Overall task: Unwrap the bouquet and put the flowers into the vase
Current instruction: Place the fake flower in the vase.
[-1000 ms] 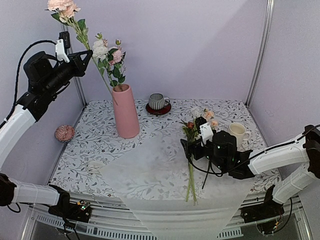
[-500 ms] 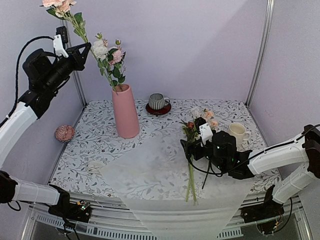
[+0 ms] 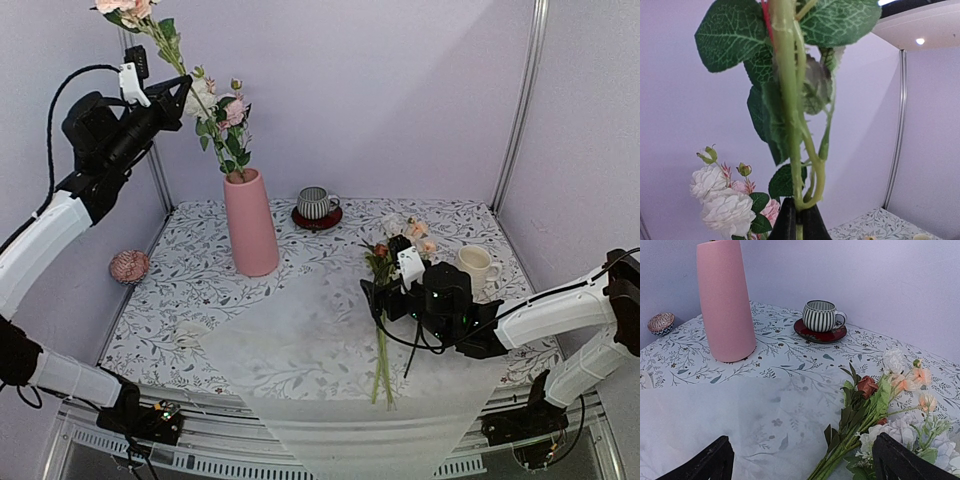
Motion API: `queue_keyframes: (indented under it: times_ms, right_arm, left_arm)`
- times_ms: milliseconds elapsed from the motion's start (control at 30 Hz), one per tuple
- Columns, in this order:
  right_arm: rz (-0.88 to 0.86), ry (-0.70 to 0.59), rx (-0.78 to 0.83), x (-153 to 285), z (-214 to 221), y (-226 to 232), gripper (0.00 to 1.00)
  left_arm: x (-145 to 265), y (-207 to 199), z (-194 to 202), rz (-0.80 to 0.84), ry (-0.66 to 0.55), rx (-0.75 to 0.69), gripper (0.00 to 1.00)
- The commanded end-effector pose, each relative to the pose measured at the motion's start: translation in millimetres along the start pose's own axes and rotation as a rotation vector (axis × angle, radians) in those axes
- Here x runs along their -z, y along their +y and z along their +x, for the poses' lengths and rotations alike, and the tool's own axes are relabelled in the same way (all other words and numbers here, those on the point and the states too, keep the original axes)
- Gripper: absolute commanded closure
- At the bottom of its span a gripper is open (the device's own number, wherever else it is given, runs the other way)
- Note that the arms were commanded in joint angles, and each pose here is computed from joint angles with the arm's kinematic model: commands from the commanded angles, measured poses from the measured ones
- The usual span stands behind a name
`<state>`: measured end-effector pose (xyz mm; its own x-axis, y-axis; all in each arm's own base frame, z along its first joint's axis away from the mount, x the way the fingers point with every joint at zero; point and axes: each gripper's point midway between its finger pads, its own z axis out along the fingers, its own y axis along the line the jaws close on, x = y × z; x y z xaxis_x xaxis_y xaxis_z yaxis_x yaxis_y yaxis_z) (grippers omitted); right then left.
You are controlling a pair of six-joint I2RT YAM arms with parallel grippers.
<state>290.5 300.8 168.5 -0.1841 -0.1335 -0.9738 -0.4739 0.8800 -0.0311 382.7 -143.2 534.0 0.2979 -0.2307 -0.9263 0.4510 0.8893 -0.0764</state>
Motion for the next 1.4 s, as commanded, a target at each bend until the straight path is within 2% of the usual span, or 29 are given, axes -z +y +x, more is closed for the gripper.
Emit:
queue_keyframes:
  times_ms: [0, 467, 967, 1000, 1100, 1133, 1233, 1367]
  right_arm:
    - [0.009, -0.031, -0.010, -2.4, -11.3, 0.1, 0.01]
    - [-0.009, -0.007, 0.004, -8.8, -7.6, 6.4, 0.01]
    - [-0.017, 0.037, 0.025, -17.5, 1.7, 12.6, 0.01]
    - [-0.017, 0.038, 0.025, -17.9, 1.4, 12.9, 0.01]
    - [-0.019, 0.042, 0.025, -19.0, 1.8, 13.8, 0.01]
    - [-0.020, 0.043, 0.026, -19.1, 2.2, 14.0, 0.01]
    - [-0.019, 0.045, 0.027, -19.4, 2.5, 14.2, 0.01]
    - [-0.021, 0.045, 0.025, -19.5, 2.1, 14.5, 0.01]
  left_arm:
    - [-9.7, 2.6, -0.7, 0.006, -0.016, -0.053, 0.98]
    - [-16.4, 8.7, 68.2, 0.000, 0.205, -0.086, 0.98]
    - [-41.2, 3.7, 163.9, 0.011, 0.554, -0.081, 1.00]
    - [-42.7, 2.7, 168.8, 0.009, 0.570, -0.086, 0.95]
    - [-45.0, -2.5, 180.6, 0.014, 0.612, -0.101, 0.60]
    - [-45.6, -3.8, 183.3, 0.013, 0.622, -0.109, 0.51]
    - [-45.7, -5.4, 187.3, -0.007, 0.640, -0.123, 0.42]
    - [-40.0, -7.4, 190.5, -0.014, 0.653, -0.103, 0.39]
